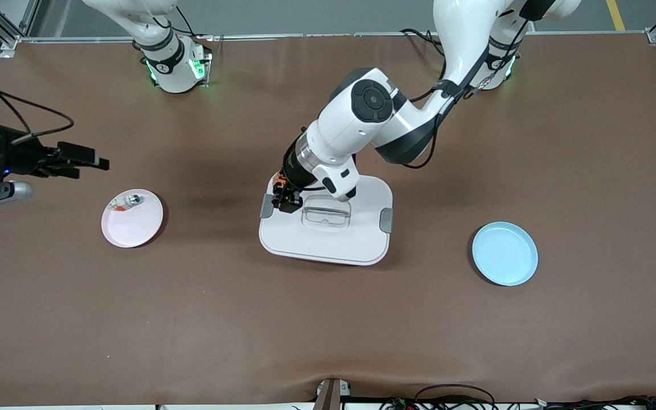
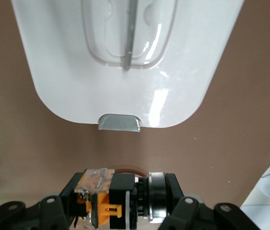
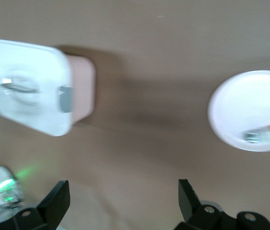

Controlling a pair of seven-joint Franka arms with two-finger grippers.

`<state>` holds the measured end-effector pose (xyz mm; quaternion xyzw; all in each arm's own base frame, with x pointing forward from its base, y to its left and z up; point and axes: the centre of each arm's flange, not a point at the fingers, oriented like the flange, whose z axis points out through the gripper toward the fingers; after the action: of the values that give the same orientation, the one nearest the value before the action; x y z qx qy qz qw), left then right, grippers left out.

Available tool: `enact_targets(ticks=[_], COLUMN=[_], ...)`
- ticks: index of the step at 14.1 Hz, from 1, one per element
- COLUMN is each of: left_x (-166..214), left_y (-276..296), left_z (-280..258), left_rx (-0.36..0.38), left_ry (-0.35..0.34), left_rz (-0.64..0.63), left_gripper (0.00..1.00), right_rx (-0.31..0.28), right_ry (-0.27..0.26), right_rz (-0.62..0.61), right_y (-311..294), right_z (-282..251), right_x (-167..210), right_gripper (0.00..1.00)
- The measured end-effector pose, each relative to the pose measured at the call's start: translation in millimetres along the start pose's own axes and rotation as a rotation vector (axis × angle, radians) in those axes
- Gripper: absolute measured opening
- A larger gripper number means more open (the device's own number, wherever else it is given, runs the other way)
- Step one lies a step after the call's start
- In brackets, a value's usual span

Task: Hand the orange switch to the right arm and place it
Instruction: 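Reach the right gripper toward the switch held by the left gripper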

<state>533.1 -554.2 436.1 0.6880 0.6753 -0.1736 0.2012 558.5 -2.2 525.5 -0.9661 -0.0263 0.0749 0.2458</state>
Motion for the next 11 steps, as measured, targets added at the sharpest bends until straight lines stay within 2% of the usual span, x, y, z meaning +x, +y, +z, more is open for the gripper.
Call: enact_targets(ticks=[2,5,8,11], left_x=[-2,-2,-2,-6], left_y=[-4,-3,-1,-1], left_z=[1,0,-2,-5], left_rx=[0.018,0.043,0.056,0.048], left_ry=[0.005,-0.027,-0.049,-0.065], left_rz=[-0.018,-0.059,-0.085,-0.084], left_gripper=[0.73,0.73,0.73,0.73], right_rx=[0.076,0.19,0.306,0.336], right_ry=[0.02,0.017,0.037,0.025], right_rz=[-0.008,-0.031,-0.069,-0.075], right_y=[-14,-22,-23,-34], right_z=[15,44,76,98], right_x=[-1,0,-6,-14], right_gripper=[1.0,1.0,1.0,1.0])
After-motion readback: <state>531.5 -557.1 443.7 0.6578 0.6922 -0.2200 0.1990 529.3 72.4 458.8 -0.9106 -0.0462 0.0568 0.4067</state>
